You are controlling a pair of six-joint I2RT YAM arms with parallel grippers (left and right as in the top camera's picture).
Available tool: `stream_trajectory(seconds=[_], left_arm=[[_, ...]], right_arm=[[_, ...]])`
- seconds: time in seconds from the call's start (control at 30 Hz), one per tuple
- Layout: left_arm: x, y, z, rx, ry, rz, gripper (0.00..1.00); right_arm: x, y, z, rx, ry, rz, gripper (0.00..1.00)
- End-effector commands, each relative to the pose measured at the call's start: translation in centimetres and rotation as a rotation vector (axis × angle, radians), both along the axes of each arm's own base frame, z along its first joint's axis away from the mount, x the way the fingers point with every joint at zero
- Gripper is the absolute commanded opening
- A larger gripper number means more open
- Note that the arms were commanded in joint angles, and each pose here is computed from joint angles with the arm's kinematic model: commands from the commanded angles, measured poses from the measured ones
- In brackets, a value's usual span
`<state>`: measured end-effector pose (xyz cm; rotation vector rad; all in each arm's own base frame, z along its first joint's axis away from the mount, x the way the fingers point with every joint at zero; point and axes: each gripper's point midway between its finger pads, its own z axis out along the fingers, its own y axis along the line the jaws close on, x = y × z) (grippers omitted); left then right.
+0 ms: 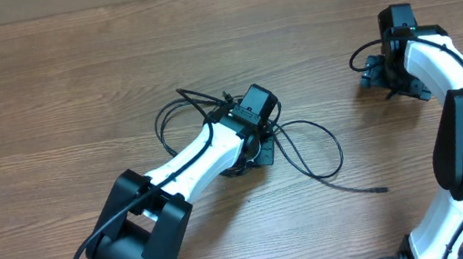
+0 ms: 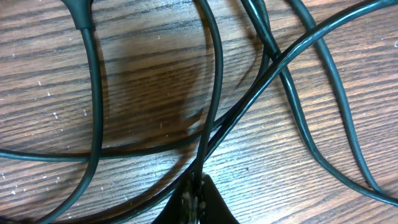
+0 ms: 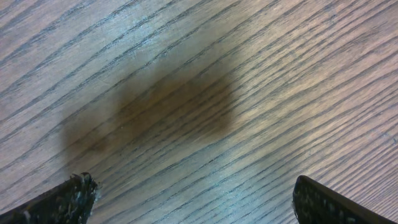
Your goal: Untangle cables
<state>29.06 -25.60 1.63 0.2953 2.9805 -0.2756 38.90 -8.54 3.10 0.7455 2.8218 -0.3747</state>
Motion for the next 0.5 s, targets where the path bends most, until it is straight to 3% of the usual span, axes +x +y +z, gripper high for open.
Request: stream_trajectory(seconds=[0.0,0.27,0.47], left_arm=[[-0.2,0.0,-0.5,0.011,0.004,-0.003,0.04],[1.8,-1.2,3.2,-0.020,-0.046,-0.026,0.04],[5.0,-2.6,10.3,-0.074,-0.141,-0.082,0.04]], right_arm=[[0.1,0.1,0.7,-0.001,-0.019,0.006,1.00],[0.1,0.1,0.7,-0.001,-0.019,0.006,1.00],[0.1,0.1,0.7,-0.001,-0.020,0.006,1.00]])
